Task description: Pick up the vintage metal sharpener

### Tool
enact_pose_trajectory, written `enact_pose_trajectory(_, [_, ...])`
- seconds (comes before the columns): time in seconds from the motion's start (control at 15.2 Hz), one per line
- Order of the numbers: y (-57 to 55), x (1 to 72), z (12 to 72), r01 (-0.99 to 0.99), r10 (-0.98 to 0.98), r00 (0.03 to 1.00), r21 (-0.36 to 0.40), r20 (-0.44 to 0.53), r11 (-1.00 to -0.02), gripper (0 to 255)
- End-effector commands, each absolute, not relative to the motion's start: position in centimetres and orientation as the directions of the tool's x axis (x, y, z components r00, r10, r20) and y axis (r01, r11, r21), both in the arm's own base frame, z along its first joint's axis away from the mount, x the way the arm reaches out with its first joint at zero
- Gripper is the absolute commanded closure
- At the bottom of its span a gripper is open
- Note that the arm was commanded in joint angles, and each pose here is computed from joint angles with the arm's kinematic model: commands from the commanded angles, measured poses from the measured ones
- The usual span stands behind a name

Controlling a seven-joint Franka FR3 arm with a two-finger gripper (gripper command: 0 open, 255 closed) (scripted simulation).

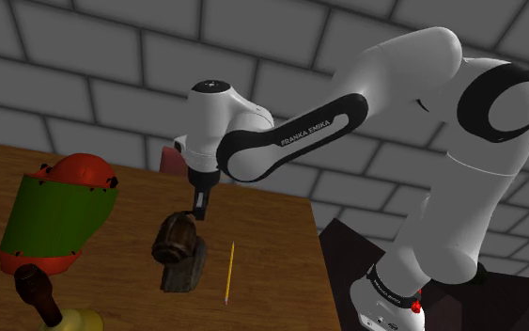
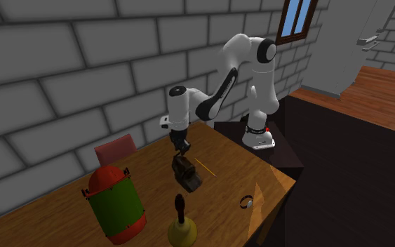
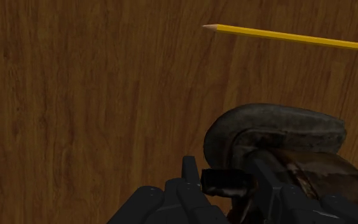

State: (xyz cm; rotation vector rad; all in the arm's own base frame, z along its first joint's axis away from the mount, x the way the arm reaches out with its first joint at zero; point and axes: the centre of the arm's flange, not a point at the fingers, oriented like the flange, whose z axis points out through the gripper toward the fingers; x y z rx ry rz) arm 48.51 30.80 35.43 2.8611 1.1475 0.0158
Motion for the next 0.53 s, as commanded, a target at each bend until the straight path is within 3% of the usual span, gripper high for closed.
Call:
enact_pose_trajectory(0.0, [30.8, 48.5, 36.6, 0.69, 0.691, 0.723, 0.059, -0.012, -0.721, 255])
enact_pose_trajectory(0.46, [30.8, 48.5, 39.8, 0.69, 0.691, 0.723, 0.058, -0.012, -0.721, 255])
